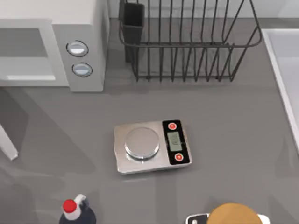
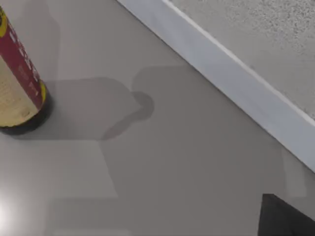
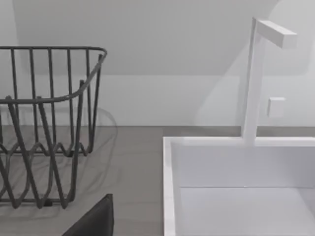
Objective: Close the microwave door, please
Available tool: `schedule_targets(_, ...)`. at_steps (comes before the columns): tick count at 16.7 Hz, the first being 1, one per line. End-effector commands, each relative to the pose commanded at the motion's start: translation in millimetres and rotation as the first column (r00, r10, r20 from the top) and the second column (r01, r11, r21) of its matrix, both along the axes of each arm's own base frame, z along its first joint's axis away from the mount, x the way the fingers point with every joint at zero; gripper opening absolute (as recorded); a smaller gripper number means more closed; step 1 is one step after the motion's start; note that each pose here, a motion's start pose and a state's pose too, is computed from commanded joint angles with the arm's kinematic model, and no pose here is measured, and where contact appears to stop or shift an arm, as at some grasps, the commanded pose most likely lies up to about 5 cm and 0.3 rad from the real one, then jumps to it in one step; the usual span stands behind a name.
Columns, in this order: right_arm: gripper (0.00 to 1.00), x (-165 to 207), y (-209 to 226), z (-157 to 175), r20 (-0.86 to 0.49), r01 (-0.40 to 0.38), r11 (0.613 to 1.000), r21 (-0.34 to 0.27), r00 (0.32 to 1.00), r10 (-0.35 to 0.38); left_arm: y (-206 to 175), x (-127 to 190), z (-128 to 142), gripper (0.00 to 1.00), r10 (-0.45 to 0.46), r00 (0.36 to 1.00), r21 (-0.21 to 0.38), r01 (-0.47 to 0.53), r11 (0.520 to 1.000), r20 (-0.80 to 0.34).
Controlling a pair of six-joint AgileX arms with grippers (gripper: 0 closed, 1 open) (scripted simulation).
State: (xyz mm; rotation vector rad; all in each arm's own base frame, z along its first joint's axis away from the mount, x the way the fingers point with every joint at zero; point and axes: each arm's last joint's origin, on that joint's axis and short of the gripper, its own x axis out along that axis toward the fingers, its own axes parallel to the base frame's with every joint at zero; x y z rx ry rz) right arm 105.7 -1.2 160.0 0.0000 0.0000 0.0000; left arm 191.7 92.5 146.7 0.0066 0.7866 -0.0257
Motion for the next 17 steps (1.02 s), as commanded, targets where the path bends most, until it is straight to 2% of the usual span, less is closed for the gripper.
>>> schedule_targets(9,1.0,0.0,0.0,0.0,0.0,0.0,1.0,0.0,1.0,0.0,-15.3,-0.8,-2.2,0.0,0.01,1.0,-0.006,-0.01,1.0,-0.009)
schedule_targets(17,1.0,0.0,0.0,0.0,0.0,0.0,1.0,0.0,1.0,0.0,-92.8,1.0,-2.4,0.0,-0.017,1.0,-0.002,0.017,1.0,-0.02)
